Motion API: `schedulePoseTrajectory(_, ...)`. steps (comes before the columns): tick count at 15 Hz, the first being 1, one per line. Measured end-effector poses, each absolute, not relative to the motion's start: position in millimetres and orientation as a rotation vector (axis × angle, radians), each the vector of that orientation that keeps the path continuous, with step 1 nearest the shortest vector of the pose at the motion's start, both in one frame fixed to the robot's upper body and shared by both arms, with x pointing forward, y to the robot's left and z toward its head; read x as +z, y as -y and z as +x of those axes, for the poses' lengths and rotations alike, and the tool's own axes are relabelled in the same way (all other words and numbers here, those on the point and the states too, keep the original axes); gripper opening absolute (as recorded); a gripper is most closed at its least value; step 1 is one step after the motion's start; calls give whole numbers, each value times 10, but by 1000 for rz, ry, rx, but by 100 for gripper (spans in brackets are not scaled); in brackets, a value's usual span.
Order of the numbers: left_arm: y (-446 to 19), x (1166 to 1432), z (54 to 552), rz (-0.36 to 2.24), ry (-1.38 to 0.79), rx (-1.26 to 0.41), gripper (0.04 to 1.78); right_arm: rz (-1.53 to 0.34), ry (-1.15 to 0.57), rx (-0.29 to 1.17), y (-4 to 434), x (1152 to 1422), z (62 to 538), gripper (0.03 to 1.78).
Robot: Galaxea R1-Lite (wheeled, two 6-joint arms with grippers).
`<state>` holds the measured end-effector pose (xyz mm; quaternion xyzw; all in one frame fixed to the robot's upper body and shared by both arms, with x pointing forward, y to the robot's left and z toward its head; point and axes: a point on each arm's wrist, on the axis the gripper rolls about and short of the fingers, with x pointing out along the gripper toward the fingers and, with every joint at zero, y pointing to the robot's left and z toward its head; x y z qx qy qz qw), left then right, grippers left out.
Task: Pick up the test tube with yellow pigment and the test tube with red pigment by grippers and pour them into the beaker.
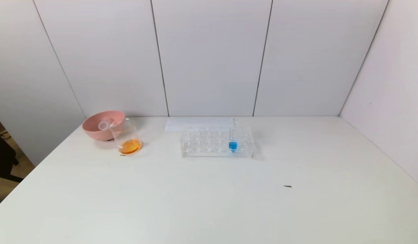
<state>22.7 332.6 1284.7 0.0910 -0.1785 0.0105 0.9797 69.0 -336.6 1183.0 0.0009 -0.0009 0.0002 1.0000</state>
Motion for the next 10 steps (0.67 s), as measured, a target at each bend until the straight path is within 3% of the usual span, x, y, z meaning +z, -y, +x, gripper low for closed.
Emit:
schedulePoseTrajectory(4, -3329, 12535, 441, 180, 383, 22, 177, 2, 2, -1, 3365, 11830, 690, 170)
schedulePoseTrajectory(10, -3330, 12024, 670, 171, 185, 7, 177, 2, 2, 0, 3366, 11830, 690, 170)
